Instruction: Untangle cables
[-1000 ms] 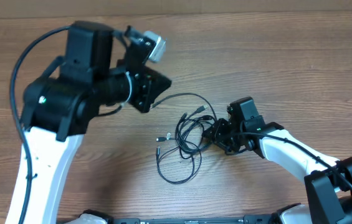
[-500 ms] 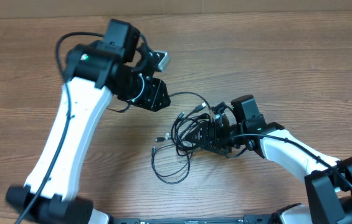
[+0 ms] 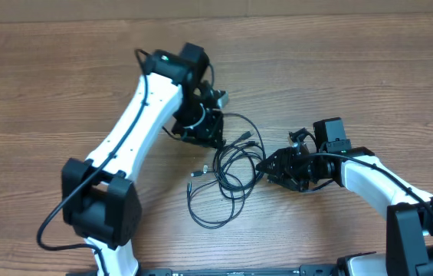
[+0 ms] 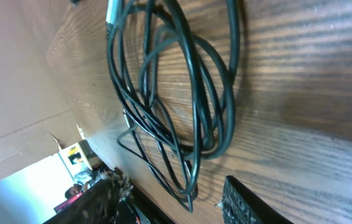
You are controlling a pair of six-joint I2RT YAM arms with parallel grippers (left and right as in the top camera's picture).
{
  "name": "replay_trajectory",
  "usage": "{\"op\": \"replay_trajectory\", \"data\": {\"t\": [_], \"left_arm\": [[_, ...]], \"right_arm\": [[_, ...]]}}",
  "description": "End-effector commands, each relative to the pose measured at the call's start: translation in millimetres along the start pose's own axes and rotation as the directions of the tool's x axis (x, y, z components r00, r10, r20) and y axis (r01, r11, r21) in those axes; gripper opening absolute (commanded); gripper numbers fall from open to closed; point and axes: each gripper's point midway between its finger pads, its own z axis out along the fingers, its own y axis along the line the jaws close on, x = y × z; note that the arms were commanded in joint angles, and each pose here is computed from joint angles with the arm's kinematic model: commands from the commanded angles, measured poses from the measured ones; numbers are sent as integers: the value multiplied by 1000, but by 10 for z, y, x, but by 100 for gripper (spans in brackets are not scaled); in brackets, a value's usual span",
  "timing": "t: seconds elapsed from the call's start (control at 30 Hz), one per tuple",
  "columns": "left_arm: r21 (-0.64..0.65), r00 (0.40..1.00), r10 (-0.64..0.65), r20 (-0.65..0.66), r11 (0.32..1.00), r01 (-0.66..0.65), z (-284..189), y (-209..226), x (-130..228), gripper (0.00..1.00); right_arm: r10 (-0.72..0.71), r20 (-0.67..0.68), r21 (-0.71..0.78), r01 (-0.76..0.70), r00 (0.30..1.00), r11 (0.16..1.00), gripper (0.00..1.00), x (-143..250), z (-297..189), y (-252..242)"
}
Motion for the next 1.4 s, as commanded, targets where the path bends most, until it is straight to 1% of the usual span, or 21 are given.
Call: {"op": "replay_trajectory", "data": {"t": [0.0,0.03,0.1,0.2,0.37,0.53,0.6,0.67,0.73,0.83,0.87,0.97,1.1,1.2,1.27,1.3,1.37], "left_arm": [[-129,989,-137,-64,983,128,367,262,79,38],[-169,984,-164,-63,974,151,444,350,88,38],[-201,981,-187,-53,964,173,572,450,85,39],[-182,982,-185,-28,967,177,781,522,47,38],[-158,980,-195,28,968,197,1065,639,-11,36],[16,985,-169,40,986,169,1229,420,-75,32],[74,988,-147,51,987,143,1230,323,-126,29],[132,992,-104,69,987,95,1214,219,-185,24],[191,994,-69,87,980,51,1192,115,-235,20],[265,993,-39,110,964,8,1153,-22,-295,6],[288,993,-33,114,958,-2,1140,-64,-308,4],[412,988,35,149,906,-95,1030,-287,-344,4],[503,985,32,169,857,-114,877,-381,-377,4],[567,985,17,171,816,-112,758,-411,-378,4],[610,984,13,178,783,-120,669,-423,-381,4],[636,982,9,191,760,-131,593,-409,-394,4],[642,980,-12,199,757,-121,545,-340,-422,4]], "right_arm": [[2,2,48,-2,1000,999,51,23,10,-103],[7,7,63,-8,1000,998,51,20,8,-132],[12,17,90,-14,1000,996,50,8,4,-182],[13,34,121,-17,999,992,47,-16,-3,-238],[18,37,134,-23,999,991,44,-14,-5,-266],[56,9,154,-57,998,986,42,77,-10,-316],[79,-7,165,-77,997,983,40,130,-15,-344],[100,-23,172,-95,995,981,40,184,-20,-362],[115,-52,152,-106,992,983,40,246,-14,-324],[106,-100,98,-96,989,991,40,329,23,-201],[95,-115,78,-86,989,993,40,354,40,-153],[27,-161,-20,-31,987,999,40,416,102,71],[-60,-180,-139,35,982,990,40,422,134,332],[-92,-174,-213,53,980,976,40,381,119,491],[-141,-168,-270,92,976,958,40,365,95,603],[-155,-161,-291,103,975,951,42,347,79,642],[-153,-158,-291,102,976,951,50,335,71,636]]}}
